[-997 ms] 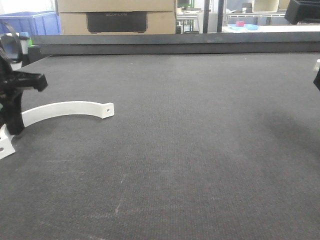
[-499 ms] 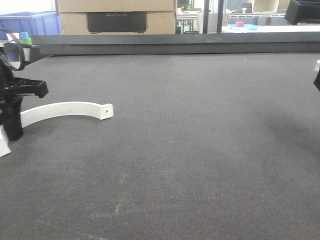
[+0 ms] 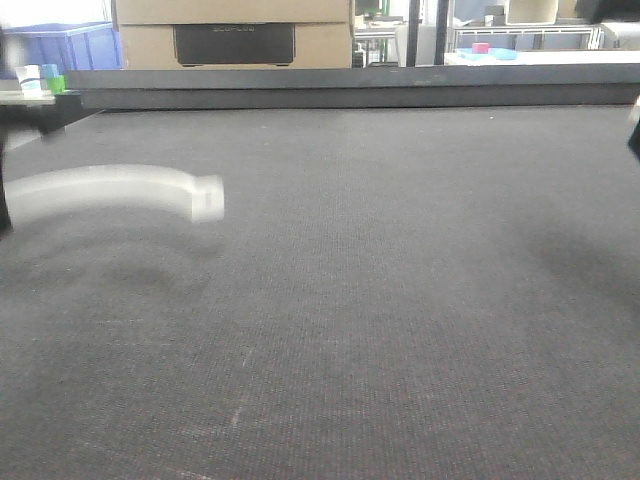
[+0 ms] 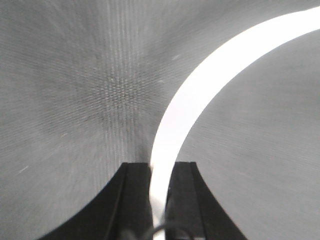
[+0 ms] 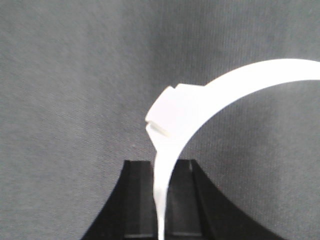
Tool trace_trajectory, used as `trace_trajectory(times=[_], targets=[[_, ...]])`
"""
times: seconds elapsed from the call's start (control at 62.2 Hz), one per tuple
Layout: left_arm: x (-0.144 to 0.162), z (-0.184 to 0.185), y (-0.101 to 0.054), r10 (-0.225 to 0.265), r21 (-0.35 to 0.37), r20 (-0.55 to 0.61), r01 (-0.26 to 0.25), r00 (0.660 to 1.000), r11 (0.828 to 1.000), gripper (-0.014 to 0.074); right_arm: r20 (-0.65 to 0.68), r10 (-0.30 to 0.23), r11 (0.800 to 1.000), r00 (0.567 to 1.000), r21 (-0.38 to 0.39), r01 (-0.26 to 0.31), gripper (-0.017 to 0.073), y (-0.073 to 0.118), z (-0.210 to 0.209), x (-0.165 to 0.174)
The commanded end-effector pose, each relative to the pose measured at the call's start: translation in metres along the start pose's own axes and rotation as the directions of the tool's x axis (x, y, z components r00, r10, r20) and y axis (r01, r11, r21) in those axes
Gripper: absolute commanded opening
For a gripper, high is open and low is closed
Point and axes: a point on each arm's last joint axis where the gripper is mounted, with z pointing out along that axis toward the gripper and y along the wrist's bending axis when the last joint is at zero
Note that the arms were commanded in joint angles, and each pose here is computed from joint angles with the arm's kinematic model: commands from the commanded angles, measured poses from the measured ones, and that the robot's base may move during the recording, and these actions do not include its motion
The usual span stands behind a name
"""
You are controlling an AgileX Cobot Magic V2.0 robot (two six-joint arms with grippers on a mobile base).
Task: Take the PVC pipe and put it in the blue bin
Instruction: 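Lift both held white arcs up clear of the table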
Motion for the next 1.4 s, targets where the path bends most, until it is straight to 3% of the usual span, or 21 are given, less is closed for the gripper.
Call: trace_trajectory(times=[0.0, 0.129, 0.257, 0.322, 0.354, 0.466, 0.547, 0.692, 0.804, 0.997, 1.142, 1.383], targets=[[0.007, -0.038, -0.006, -0.018, 0.06, 0.139, 0.01, 0.99, 0.998, -0.0111, 0.118, -0.017, 1.0, 0.993, -0.019, 0.019, -0.0168, 0.0, -0.02, 0.0], [0.016, -0.081, -0.021, 0.007, 0.107, 0.341, -0.046, 0.94, 0.993, -0.0111, 0.278, -0.023, 0.998, 0.96, -0.048, 0.038, -0.0168, 0.001, -0.041, -0.002], [0.033, -0.118, -0.037, 0.042, 0.138, 0.495, -0.127, 0.868, 0.982, -0.0111, 0.405, -0.058, 0.994, 0.913, -0.06, 0.089, -0.0168, 0.001, -0.063, 0.001], [0.045, -0.139, -0.043, 0.043, 0.156, 0.604, -0.171, 0.796, 0.973, -0.0111, 0.477, -0.077, 0.991, 0.876, -0.061, 0.121, -0.0168, 0.0, -0.076, 0.007], [0.054, -0.15, -0.044, 0.034, 0.167, 0.676, -0.197, 0.737, 0.966, -0.0111, 0.521, -0.085, 0.989, 0.849, -0.061, 0.137, -0.0168, -0.001, -0.083, 0.011], [0.081, -0.167, -0.041, -0.014, 0.192, 0.796, -0.231, 0.605, 0.954, -0.0111, 0.651, -0.092, 0.984, 0.754, -0.054, 0.167, -0.0168, -0.006, -0.1, 0.029], [0.103, -0.168, -0.034, -0.054, 0.213, 0.831, -0.228, 0.553, 0.95, -0.0111, 0.735, -0.098, 0.982, 0.671, -0.038, 0.185, -0.0168, -0.012, -0.109, 0.046], [0.136, -0.155, -0.019, -0.109, 0.231, 0.861, -0.19, 0.496, 0.954, -0.0111, 0.827, -0.101, 0.979, 0.554, -0.018, 0.205, -0.0168, -0.021, -0.12, 0.077], [0.158, -0.141, -0.006, -0.136, 0.224, 0.883, -0.149, 0.449, 0.963, -0.0111, 0.855, -0.108, 0.977, 0.508, -0.002, 0.211, -0.0168, -0.027, -0.124, 0.097], [0.183, -0.13, 0.012, -0.157, 0.191, 0.905, -0.046, 0.396, 0.981, -0.0111, 0.882, -0.097, 0.977, 0.46, -0.004, 0.213, -0.0168, -0.033, -0.135, 0.119], [0.191, -0.136, 0.018, -0.168, 0.18, 0.923, -0.002, 0.345, 0.984, -0.0111, 0.905, -0.087, 0.976, 0.416, -0.007, 0.217, -0.0168, -0.035, -0.142, 0.126], [0.193, -0.136, 0.019, -0.169, 0.178, 0.925, 0.007, 0.341, 0.984, -0.0111, 0.912, -0.082, 0.976, 0.403, -0.009, 0.219, -0.0168, -0.035, -0.144, 0.127]])
